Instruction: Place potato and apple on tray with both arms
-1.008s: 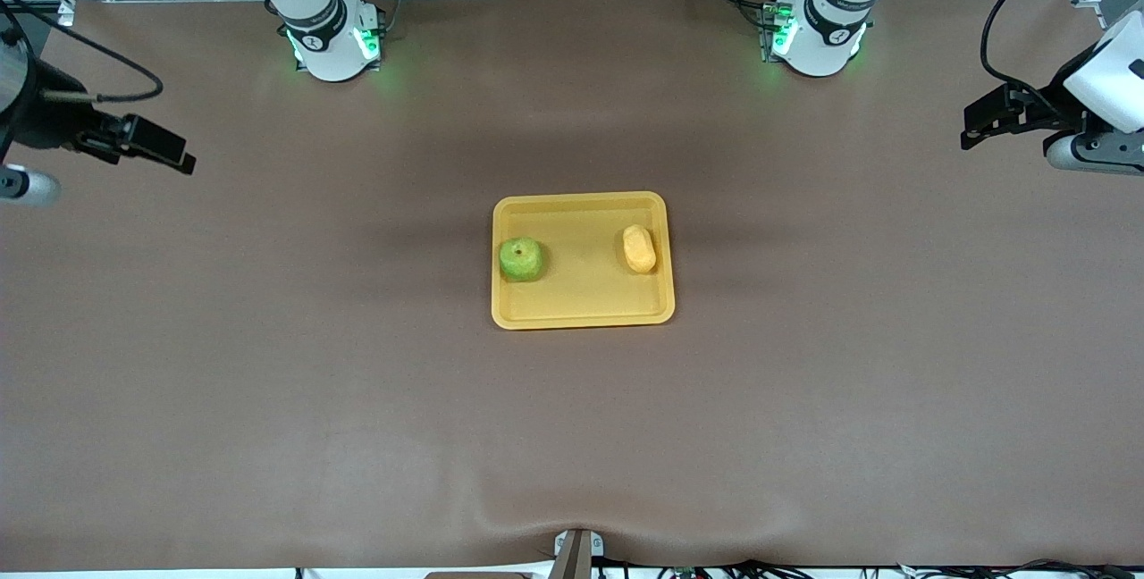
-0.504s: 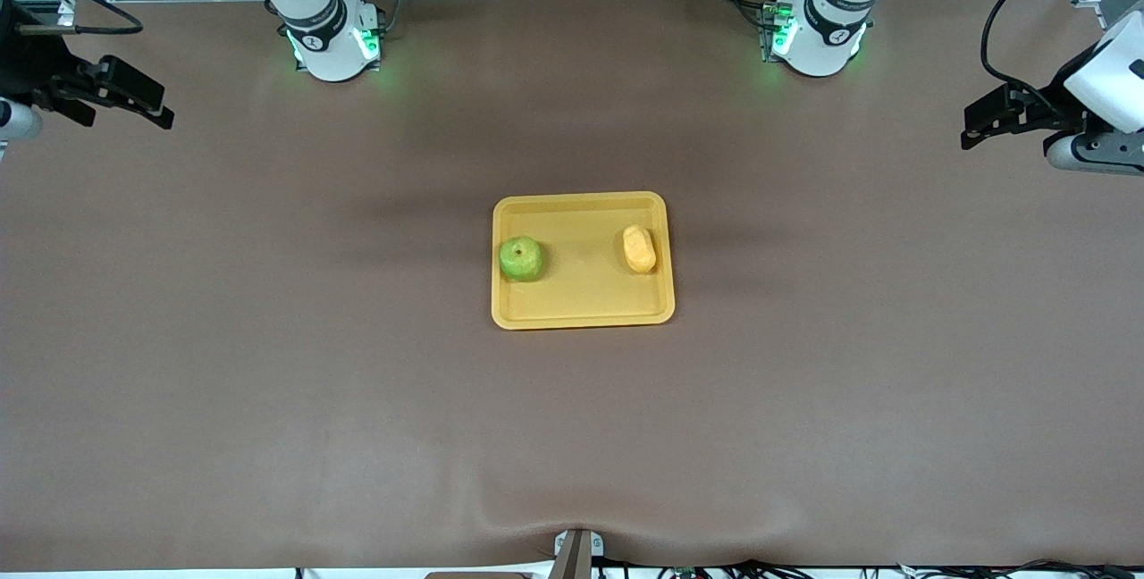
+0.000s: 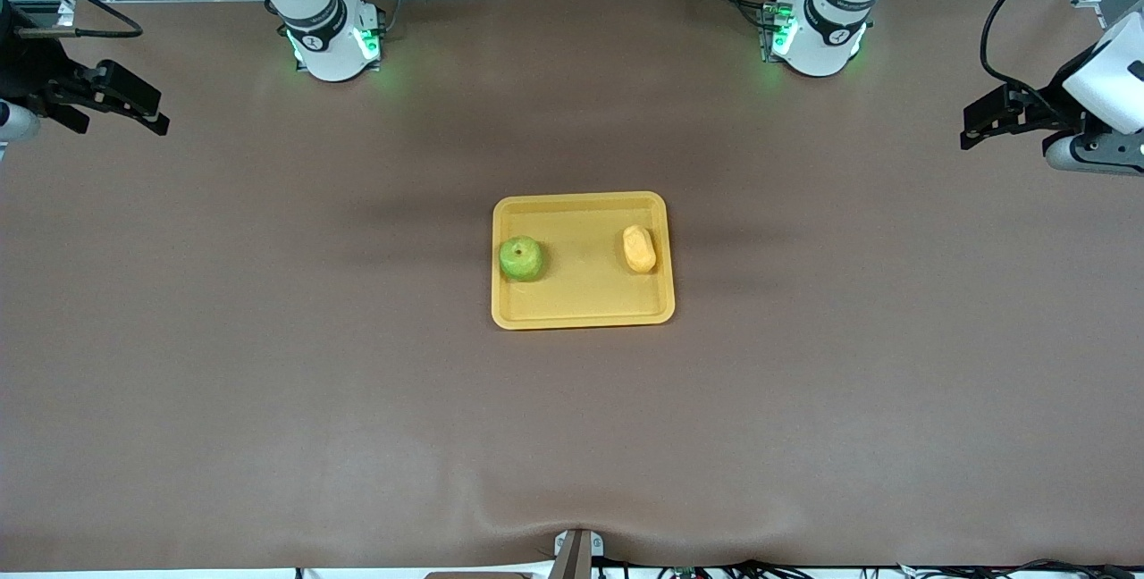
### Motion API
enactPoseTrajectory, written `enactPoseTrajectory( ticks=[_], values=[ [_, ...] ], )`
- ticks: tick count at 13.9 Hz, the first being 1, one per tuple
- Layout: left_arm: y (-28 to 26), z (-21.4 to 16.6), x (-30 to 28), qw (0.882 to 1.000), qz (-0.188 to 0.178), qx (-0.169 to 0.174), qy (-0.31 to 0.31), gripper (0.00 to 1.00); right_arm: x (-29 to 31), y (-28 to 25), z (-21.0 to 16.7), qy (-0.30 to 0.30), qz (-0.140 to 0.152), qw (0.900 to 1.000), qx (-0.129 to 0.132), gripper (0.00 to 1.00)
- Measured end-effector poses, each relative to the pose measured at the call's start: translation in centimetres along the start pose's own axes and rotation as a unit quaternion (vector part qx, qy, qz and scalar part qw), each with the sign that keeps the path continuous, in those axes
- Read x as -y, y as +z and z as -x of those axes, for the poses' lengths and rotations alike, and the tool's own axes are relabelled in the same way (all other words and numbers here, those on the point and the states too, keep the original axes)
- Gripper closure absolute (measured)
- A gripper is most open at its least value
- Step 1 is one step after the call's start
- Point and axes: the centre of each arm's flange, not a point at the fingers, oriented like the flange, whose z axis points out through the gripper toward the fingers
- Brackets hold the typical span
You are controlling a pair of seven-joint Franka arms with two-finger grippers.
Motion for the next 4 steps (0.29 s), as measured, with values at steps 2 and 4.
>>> enactPoseTrajectory(
  ticks=[2, 4],
  values=[
    [0.02, 0.0, 0.01, 1.0, 0.0, 0.0, 0.0, 0.0, -0.01, -0.18, -0.22, -0.001, -0.001, 1.0, -0.01, 0.0],
    [0.04, 0.0, 0.01, 1.0, 0.0, 0.001, 0.0, 0.0, -0.09, -0.44, -0.53, 0.0, -0.001, 1.0, -0.024, 0.0]
  ],
)
